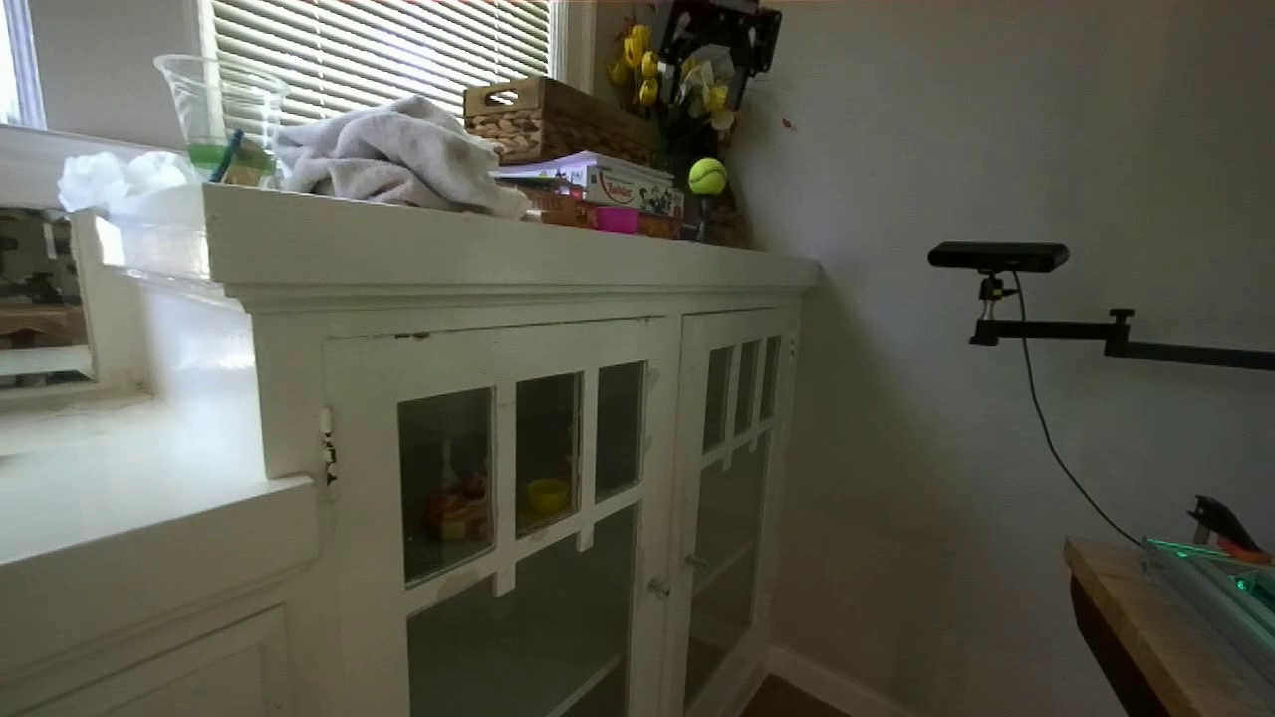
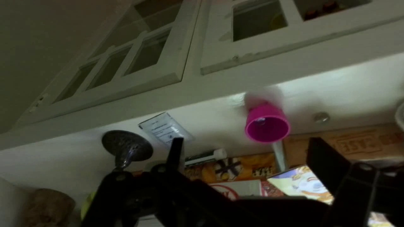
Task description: Move the tennis ball and place it next to the pink item
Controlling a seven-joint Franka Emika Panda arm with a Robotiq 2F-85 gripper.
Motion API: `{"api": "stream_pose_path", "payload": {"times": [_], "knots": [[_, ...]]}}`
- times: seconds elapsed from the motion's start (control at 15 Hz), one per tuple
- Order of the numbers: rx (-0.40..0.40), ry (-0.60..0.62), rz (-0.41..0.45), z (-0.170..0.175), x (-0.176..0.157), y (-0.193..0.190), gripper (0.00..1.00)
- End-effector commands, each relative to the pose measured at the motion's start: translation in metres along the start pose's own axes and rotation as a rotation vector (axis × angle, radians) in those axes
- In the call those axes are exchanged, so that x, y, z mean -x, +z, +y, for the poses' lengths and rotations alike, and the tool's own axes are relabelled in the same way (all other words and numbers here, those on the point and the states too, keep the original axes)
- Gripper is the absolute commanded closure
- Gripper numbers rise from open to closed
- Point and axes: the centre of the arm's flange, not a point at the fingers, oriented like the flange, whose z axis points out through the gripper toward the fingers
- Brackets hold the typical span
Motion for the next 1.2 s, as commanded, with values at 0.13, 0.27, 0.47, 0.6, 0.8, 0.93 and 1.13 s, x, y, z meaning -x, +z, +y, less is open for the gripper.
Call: {"api": "stream_pose_path", "payload": {"times": [0.13,0.27,0.47,0.6,0.8,0.93,1.13], "knots": [[0.145,0.255,0.091,0.004,-0.065,0.023,0.0],[0.178,0.352,0.122,0.007,-0.067,0.025,0.0],[0.146,0.318,0.106,0.019,-0.06,0.03,0.0],[0.146,0.331,0.107,0.016,-0.06,0.028,0.0],[0.157,0.387,0.112,0.022,-0.076,0.034,0.0],[0.174,0.433,0.108,0.039,-0.092,0.04,0.0],[0.169,0.494,0.102,0.068,-0.114,0.046,0.0]]}}
